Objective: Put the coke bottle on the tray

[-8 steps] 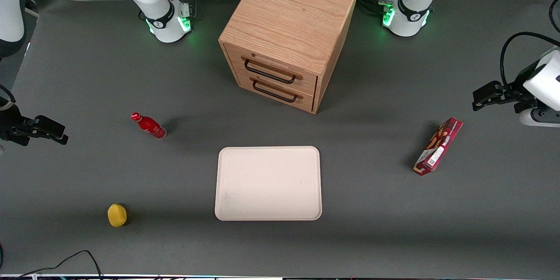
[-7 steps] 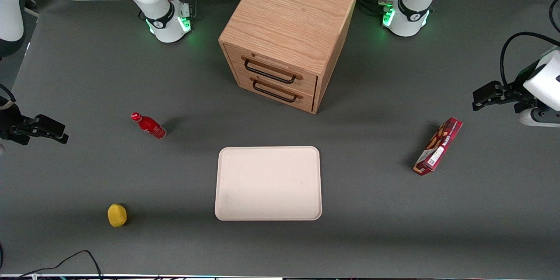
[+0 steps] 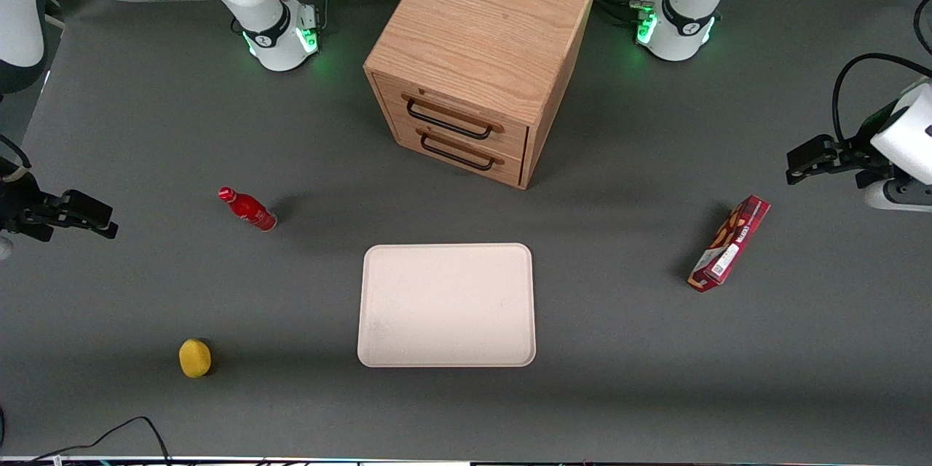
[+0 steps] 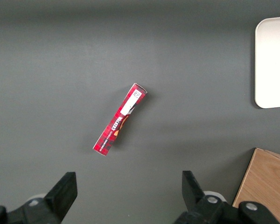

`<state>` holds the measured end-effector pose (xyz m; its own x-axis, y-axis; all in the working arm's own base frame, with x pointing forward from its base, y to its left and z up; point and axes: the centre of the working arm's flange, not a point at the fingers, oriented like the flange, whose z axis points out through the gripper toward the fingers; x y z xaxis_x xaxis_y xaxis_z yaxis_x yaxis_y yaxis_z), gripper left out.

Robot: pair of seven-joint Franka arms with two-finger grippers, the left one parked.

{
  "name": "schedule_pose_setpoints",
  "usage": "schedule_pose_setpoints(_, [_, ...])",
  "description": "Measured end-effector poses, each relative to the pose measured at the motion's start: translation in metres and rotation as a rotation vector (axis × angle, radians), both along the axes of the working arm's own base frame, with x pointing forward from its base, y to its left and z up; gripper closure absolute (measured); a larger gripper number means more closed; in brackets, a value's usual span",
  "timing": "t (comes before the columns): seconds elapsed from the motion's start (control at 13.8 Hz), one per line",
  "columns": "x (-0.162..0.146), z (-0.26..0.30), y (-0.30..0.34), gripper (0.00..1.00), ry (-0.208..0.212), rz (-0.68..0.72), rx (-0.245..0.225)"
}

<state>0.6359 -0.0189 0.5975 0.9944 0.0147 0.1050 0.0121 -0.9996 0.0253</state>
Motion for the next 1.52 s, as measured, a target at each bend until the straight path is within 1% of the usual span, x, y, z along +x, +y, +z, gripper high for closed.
schedule_pose_setpoints(0.36, [0.001, -0.003, 0.005, 0.00, 0.008, 0.007, 0.001])
schedule_pose_setpoints(0.65, [0.004, -0.017, 0.006, 0.00, 0.041, 0.008, 0.001])
schedule_pose_setpoints(0.8, [0.004, -0.022, 0.006, 0.00, 0.050, 0.009, 0.001])
schedule_pose_setpoints(1.52, [0.003, -0.025, 0.007, 0.00, 0.060, 0.010, 0.001])
